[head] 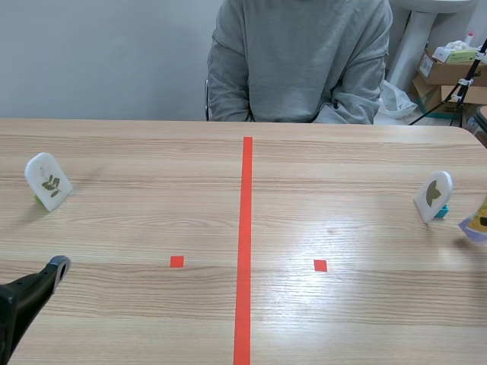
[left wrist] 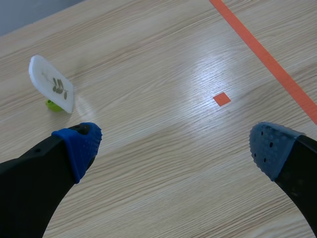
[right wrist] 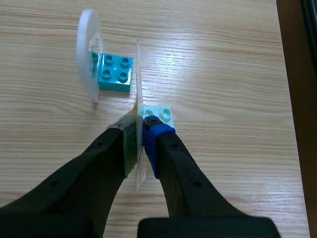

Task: Do the leaf sorting experiment

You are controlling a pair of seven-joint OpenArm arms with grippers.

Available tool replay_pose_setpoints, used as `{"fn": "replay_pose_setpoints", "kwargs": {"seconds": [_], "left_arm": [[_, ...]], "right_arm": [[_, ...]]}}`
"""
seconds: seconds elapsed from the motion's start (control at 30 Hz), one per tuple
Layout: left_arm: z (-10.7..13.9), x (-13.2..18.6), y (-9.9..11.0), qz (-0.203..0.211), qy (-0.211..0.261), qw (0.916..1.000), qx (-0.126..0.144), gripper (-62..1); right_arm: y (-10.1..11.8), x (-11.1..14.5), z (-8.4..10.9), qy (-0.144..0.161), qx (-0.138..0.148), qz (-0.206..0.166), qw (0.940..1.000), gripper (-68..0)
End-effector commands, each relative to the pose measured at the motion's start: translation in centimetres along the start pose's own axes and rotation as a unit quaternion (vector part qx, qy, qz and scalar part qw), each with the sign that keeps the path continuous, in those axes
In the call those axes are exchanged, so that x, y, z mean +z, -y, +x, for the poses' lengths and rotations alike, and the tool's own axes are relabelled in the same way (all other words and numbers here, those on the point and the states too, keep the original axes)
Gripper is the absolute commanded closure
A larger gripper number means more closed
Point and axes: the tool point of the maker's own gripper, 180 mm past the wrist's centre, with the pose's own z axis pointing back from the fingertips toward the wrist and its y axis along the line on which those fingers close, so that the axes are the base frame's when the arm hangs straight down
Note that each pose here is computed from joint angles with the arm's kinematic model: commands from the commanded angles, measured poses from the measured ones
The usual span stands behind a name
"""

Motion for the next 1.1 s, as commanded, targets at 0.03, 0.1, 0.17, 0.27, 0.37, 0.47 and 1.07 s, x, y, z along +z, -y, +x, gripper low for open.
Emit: {"fn": "replay_pose_setpoints", "kwargs": {"seconds": [0.03, 0.1, 0.17, 0.27, 0.37, 0.47, 1.07], "left_arm": [[1.1, 0.0, 0.0, 0.001, 0.019, 0.9998, 0.0, -62.3], [1.1, 0.0, 0.0, 0.001, 0.019, 0.9998, 0.0, -62.3], [1.1, 0.0, 0.0, 0.001, 0.019, 0.9998, 0.0, -62.3], [1.1, 0.0, 0.0, 0.001, 0.019, 0.9998, 0.0, -62.3], [1.1, 0.0, 0.0, 0.001, 0.018, 0.9998, 0.0, -62.3], [1.1, 0.0, 0.0, 0.001, 0.018, 0.9998, 0.0, -62.3], [0.6, 0.0, 0.0, 0.001, 0.006, 1.0, 0.0, -62.3]], "right_arm": [[-0.6, -0.3, 1.3, 0.018, 0.019, 0.007, 0.9996, -1.5], [-1.3, -0.5, 1.1, 0.015, 0.024, 0.014, 0.9995, -1.5], [-1.8, -0.6, 0.9, 0.015, 0.02, 0.018, 0.9995, -1.6], [-2.1, -0.7, 0.8, 0.015, 0.017, 0.021, 0.9995, -4.0], [-2.0, -0.7, 0.7, 0.013, 0.017, 0.02, 0.9996, -4.0], [-2.0, -0.7, 0.4, 0.004, 0.018, 0.02, 0.9996, -6.8], [-2.8, -0.1, 0.2, -0.009, 0.023, 0.045, 0.9987, -58.2]]}}
